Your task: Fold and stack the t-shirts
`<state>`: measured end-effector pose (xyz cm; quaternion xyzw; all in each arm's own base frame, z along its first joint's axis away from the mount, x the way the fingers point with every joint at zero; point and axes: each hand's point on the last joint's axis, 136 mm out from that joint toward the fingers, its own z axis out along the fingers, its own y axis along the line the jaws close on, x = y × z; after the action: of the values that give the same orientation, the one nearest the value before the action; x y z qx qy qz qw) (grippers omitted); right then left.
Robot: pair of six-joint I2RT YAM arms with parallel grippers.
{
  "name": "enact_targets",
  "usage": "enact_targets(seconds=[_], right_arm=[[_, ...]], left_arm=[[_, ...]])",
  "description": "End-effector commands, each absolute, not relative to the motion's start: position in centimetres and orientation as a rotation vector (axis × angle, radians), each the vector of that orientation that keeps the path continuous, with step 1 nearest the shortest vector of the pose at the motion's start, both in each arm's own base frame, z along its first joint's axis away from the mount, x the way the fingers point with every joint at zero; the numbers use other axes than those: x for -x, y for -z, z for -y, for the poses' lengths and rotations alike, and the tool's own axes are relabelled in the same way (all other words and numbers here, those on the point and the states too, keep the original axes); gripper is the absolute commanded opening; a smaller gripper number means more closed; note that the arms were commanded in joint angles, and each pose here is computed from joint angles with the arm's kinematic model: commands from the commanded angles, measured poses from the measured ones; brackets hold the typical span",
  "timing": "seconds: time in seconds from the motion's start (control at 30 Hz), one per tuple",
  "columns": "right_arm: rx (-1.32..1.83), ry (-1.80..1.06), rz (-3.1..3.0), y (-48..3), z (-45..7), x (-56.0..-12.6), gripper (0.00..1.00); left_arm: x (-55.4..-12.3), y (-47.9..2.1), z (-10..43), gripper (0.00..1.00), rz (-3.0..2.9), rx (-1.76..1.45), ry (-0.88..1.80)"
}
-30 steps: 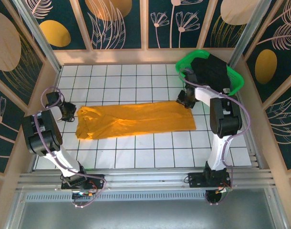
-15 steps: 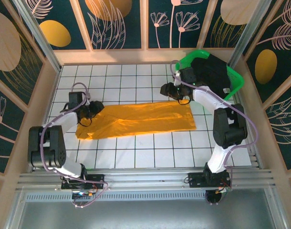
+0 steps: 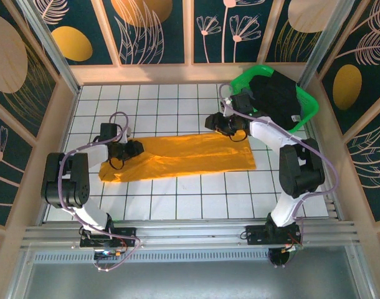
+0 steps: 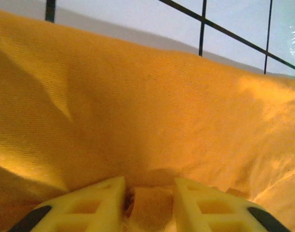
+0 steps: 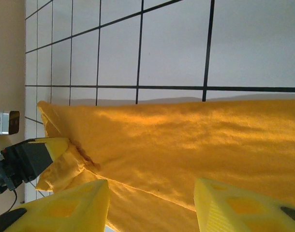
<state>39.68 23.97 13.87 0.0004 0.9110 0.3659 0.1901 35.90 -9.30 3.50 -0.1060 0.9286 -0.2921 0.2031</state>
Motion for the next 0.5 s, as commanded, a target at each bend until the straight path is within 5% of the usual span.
enact_targets(seconds=[0.0,0.2,0.47], right_arm=[[-0.006,-1.049,-2.533,-14.9,-24.1,-39.3,0.5],[-0.022,-1.037,-2.538,-14.6,-24.0,-39.5,0.49],[-0.025,-1.028,-2.544,-14.3,-24.0,-39.6,0.48]], left_arm=[[-35.4,-3.8,9.1,0.23,-2.595,0.27,0.768],[-34.4,-5.4,9.3,0.0,-2.574,0.319,0.778],[-29.8,-5.9,11.1,0.0,-2.618,0.621,0.891]])
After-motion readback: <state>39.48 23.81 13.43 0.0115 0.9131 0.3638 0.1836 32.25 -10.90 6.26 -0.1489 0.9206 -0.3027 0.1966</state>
